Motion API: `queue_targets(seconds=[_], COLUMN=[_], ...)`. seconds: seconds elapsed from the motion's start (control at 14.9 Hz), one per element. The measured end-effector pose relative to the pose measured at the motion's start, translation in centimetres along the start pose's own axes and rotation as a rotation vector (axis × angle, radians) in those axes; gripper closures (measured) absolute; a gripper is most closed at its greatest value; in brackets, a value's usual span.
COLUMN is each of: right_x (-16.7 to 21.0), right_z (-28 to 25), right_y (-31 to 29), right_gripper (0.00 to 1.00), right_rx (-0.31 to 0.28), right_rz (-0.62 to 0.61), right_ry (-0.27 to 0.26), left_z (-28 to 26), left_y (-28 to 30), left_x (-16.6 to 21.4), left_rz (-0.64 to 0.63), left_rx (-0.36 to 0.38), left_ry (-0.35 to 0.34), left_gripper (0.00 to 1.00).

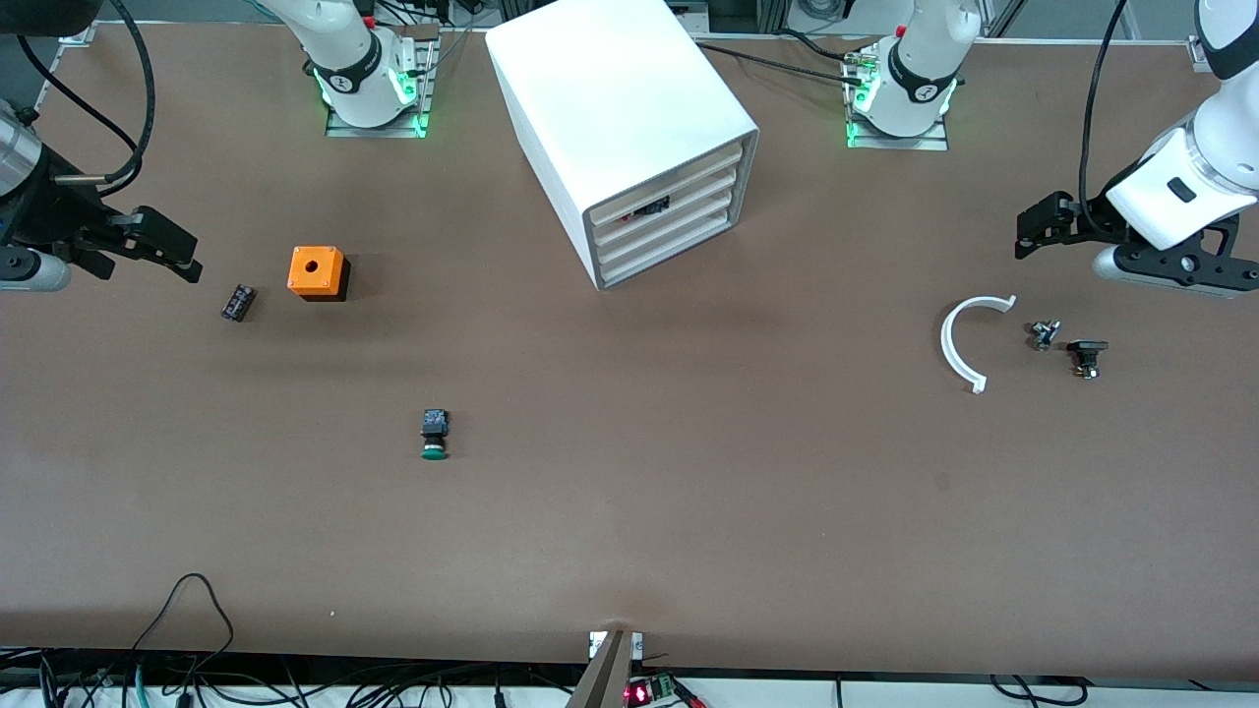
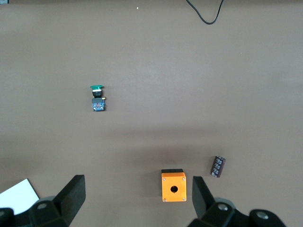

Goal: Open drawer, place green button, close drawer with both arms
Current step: 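Grasp the button with the right gripper while the left gripper reaches the drawer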

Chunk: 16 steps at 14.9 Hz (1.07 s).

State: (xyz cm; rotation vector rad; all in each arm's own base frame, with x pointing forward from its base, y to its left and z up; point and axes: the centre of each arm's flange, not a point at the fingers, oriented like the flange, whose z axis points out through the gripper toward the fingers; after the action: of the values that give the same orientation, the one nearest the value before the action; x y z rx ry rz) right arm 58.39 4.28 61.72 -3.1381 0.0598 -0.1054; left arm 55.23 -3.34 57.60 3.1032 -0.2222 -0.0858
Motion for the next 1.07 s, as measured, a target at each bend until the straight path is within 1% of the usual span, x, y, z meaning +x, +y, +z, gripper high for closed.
queue_targets(seconds=[0.33,0.47,0.6,0.74,0.8,0.87,0.94,1.07], right_x=[0.1,0.3,0.6,0.8,0.9,1.0,1.3,2.4], right_z=[0.2,0.9,2.2,4.3,5.6,6.9,8.2,10.6], right_y=[0.0,-0.1,-0.3,-0.7,-1.2,-2.2,-3.4,-5.4], right_gripper=[0.0,0.0,0.0,0.0,0.0,0.0,0.0,0.0], right_rx=[0.0,-0.002,-0.006,-0.008,0.0,0.022,0.045,0.07], right_rz=[0.008,0.008,0.006,-0.001,-0.011,-0.022,-0.033,-0.052], right_ry=[-0.004,-0.016,-0.044,-0.084,-0.109,-0.13,-0.138,-0.124], left_z=[-0.1,-0.1,-0.1,-0.1,-0.1,-0.1,0.0,0.5], left_y=[-0.6,-0.6,-0.5,-0.3,-0.1,0.2,0.6,1.6], left_x=[0.0,0.0,0.0,0.0,0.0,0.0,-0.1,-0.8], left_rz=[-0.01,-0.01,-0.009,-0.004,0.0,0.006,0.013,0.029], left_rx=[0.0,0.0,0.001,0.008,0.01,0.01,0.01,0.006], left_ry=[0.001,0.001,0.001,0.001,0.001,0.0,-0.011,-0.078], left_gripper=[0.0,0.0,0.0,0.0,0.0,0.0,0.0,0.0])
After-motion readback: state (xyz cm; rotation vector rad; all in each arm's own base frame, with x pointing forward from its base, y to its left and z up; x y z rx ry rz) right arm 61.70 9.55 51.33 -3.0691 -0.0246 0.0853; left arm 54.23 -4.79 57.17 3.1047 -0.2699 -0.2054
